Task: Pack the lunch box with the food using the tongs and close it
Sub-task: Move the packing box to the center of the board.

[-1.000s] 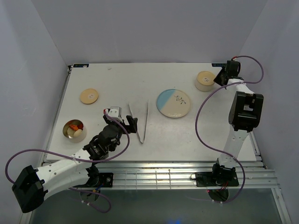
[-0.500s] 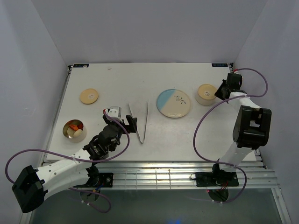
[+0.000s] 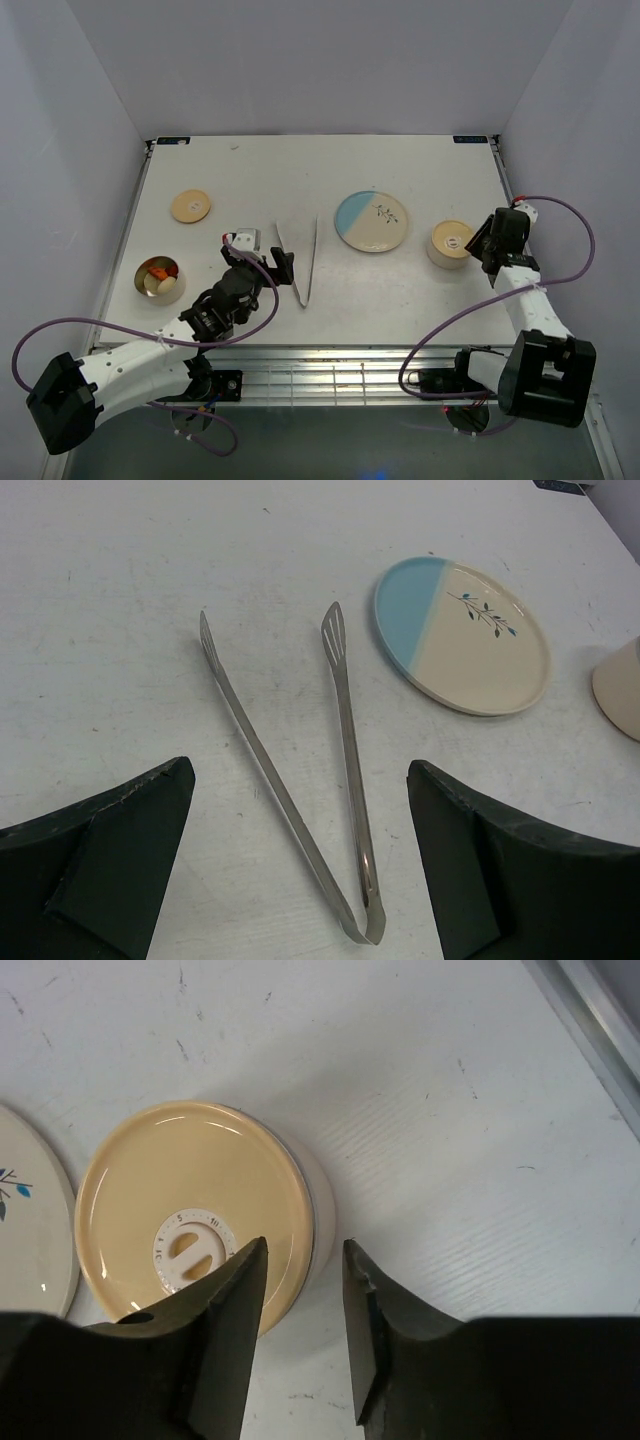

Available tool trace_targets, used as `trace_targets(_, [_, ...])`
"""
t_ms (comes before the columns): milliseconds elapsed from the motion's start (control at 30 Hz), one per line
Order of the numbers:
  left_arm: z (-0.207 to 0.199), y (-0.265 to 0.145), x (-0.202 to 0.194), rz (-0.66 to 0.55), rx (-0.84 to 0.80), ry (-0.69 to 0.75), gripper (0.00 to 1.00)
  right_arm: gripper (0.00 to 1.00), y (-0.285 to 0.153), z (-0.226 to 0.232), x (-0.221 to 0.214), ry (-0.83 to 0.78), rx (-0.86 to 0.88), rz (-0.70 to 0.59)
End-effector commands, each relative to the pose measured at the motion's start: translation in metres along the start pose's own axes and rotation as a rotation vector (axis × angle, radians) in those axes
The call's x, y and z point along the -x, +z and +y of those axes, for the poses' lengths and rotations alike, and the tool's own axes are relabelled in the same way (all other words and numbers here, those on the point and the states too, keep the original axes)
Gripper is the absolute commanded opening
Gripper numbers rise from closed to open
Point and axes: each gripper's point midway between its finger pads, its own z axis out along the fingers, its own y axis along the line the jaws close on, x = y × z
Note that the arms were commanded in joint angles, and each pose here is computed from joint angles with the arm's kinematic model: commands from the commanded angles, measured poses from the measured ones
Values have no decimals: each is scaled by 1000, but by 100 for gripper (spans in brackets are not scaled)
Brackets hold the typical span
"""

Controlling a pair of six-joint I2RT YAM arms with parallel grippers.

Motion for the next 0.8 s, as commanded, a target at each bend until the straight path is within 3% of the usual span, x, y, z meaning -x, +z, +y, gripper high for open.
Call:
trace_targets(0, [-10, 2, 16, -30, -18, -28, 98, 44, -18, -4, 20, -12, -6, -91])
trace_targets(100, [-12, 4, 20, -33, -15, -45, 98, 49, -32, 0, 29, -29, 15, -102])
trace_targets(167, [-2, 7, 28, -70, 72, -112, 98, 50, -43, 10, 33, -38, 64, -91])
trace_targets(267, [3, 10, 48, -90, 172, -194, 98, 50, -63, 31, 42, -47, 191, -126])
trace_targets(367, [12, 21, 46, -2, 285, -184, 98, 49, -90, 67, 48, -56, 412, -159])
trace_targets(400, [2, 29, 73, -27, 286, -244, 98, 49, -96, 74, 47, -59, 447, -162])
trace_targets(467, [21, 50, 61, 76, 358, -235, 98, 48, -109, 91, 41, -114, 530, -162])
trace_targets(500, [40, 64, 83, 60, 403, -297, 98, 48, -114, 101, 31, -154, 559, -138])
trace_targets(600, [93, 82, 63, 223, 532, -343, 98, 48, -120, 109, 13, -214, 583, -116])
trace_targets(767, [198, 37, 42, 288, 946, -404, 98, 48, -139, 123, -6, -255, 700, -137])
